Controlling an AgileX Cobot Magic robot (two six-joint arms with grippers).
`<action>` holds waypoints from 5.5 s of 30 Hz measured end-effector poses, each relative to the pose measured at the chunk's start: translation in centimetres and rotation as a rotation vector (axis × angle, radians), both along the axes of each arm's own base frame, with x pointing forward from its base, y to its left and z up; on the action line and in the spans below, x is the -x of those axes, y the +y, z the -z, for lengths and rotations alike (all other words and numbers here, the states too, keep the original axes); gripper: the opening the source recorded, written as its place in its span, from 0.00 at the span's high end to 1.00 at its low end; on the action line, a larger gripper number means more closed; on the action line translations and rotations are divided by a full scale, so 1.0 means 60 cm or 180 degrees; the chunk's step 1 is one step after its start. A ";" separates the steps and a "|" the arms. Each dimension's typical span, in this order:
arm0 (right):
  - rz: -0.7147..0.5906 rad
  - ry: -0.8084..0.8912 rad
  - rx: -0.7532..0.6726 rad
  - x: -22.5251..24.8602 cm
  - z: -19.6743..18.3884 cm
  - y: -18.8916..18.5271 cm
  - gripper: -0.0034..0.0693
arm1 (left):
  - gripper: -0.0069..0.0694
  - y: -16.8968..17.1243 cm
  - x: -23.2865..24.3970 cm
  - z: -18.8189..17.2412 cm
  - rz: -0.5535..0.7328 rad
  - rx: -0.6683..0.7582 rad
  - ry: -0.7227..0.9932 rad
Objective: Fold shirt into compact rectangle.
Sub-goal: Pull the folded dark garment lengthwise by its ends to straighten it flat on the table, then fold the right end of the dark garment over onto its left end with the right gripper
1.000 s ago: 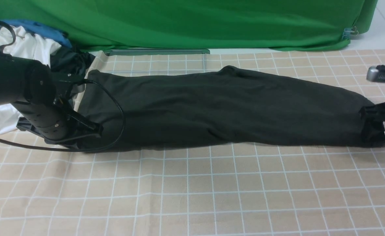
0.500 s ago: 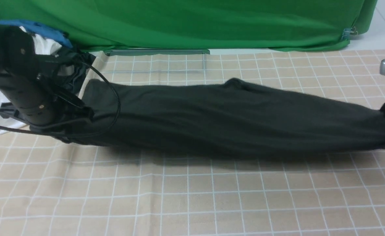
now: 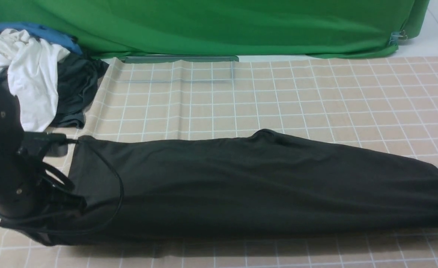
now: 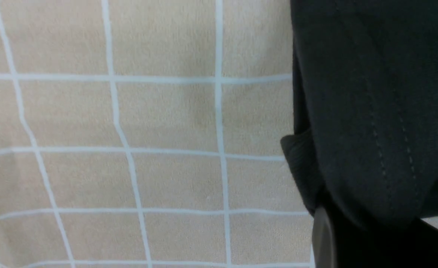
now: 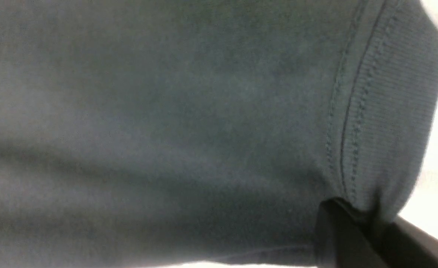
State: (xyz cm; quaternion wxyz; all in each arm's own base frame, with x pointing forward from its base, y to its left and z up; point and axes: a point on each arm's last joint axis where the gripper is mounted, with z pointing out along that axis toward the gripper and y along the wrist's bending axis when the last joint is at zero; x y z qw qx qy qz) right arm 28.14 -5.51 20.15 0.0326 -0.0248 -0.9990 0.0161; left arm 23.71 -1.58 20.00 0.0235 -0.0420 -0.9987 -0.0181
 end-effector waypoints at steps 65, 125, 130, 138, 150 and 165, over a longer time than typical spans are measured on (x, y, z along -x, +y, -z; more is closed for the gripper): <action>-0.0231 -0.1118 -0.0528 -0.099 -0.018 0.084 0.77 | 0.89 -0.062 -0.050 -0.026 -0.0036 0.0375 -0.1076; 0.0322 -0.0542 -0.0092 -0.029 0.038 -0.014 0.14 | 0.89 -0.050 0.125 -0.136 0.0143 0.0863 -0.1408; 0.0379 -0.0442 -0.0049 -0.040 0.075 -0.019 0.13 | 0.89 -0.047 0.138 -0.121 0.0138 0.0848 -0.1323; 0.0388 -0.0323 -0.0165 -0.045 0.089 -0.015 0.42 | 0.89 -0.048 0.140 -0.123 0.0128 0.0881 -0.1338; 0.0148 -0.0815 0.0057 -0.021 -0.006 -0.016 0.79 | 0.89 -0.049 0.140 -0.123 0.0129 0.0895 -0.1343; -0.0638 -0.1921 -0.0908 -0.024 -0.214 0.213 0.79 | 0.89 -0.033 0.128 -0.170 0.0010 0.0576 -0.1559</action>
